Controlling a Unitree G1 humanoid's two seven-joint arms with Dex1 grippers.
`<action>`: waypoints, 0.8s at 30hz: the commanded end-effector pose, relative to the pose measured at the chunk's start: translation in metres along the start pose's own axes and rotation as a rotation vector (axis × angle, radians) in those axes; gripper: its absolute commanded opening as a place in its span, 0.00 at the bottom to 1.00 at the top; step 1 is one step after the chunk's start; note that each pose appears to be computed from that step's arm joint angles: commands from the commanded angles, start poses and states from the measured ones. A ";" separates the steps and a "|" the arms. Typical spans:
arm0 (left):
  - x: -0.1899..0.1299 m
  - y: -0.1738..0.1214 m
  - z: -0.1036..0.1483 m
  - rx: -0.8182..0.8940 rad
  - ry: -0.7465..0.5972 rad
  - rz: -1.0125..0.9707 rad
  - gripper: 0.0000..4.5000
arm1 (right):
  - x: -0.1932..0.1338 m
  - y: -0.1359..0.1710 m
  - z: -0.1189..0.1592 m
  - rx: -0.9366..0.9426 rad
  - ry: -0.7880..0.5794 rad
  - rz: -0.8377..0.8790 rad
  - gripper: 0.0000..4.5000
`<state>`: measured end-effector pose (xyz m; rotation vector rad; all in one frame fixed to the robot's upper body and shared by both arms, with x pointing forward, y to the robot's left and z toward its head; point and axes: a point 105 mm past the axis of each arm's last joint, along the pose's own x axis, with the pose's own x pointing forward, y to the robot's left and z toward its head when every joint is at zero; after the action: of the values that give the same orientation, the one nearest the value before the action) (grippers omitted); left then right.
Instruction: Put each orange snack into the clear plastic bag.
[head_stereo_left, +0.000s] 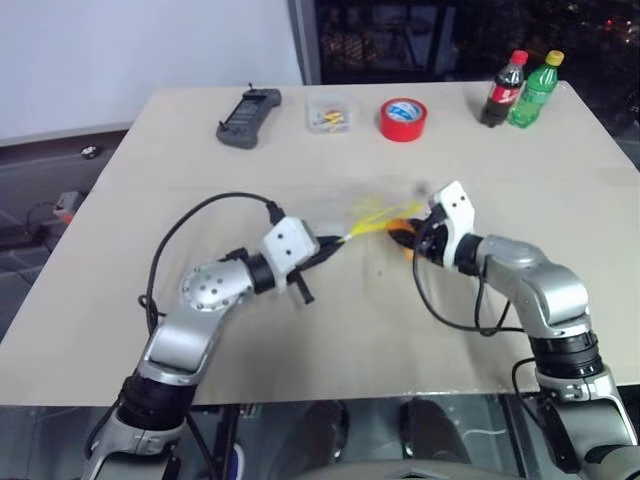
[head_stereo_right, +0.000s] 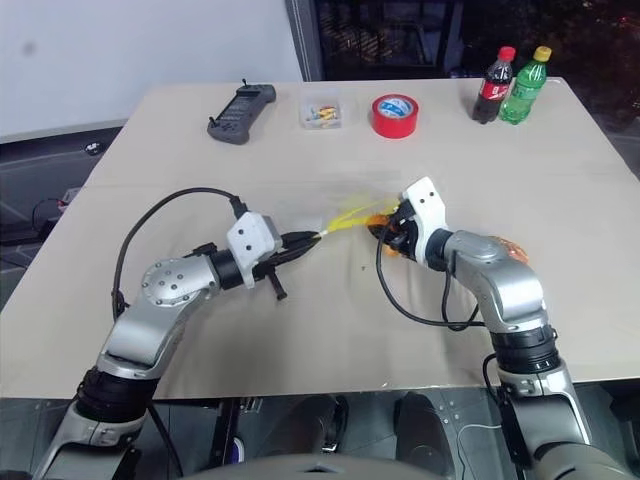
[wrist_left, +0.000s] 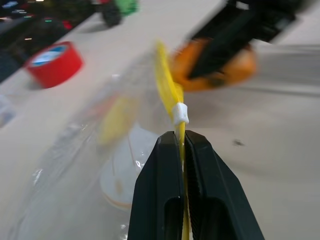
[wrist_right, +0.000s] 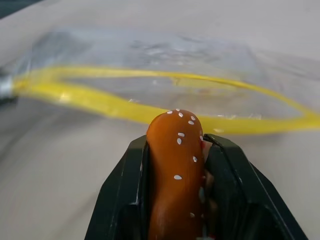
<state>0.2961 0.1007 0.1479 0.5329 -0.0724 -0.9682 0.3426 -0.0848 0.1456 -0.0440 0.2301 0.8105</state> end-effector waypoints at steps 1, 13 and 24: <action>-0.001 -0.004 0.012 0.054 -0.038 -0.022 0.00 | -0.007 0.005 0.025 -0.035 -0.080 0.023 0.32; -0.002 -0.005 0.006 0.116 -0.004 -0.047 0.00 | -0.024 0.003 0.029 -0.055 -0.055 0.066 0.32; -0.003 -0.021 0.004 0.120 -0.023 -0.133 0.00 | 0.019 0.023 0.017 0.379 -0.211 0.141 0.32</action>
<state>0.2830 0.0963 0.1364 0.6267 -0.0765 -1.0729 0.3368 -0.0509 0.1495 0.3452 0.2256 0.9129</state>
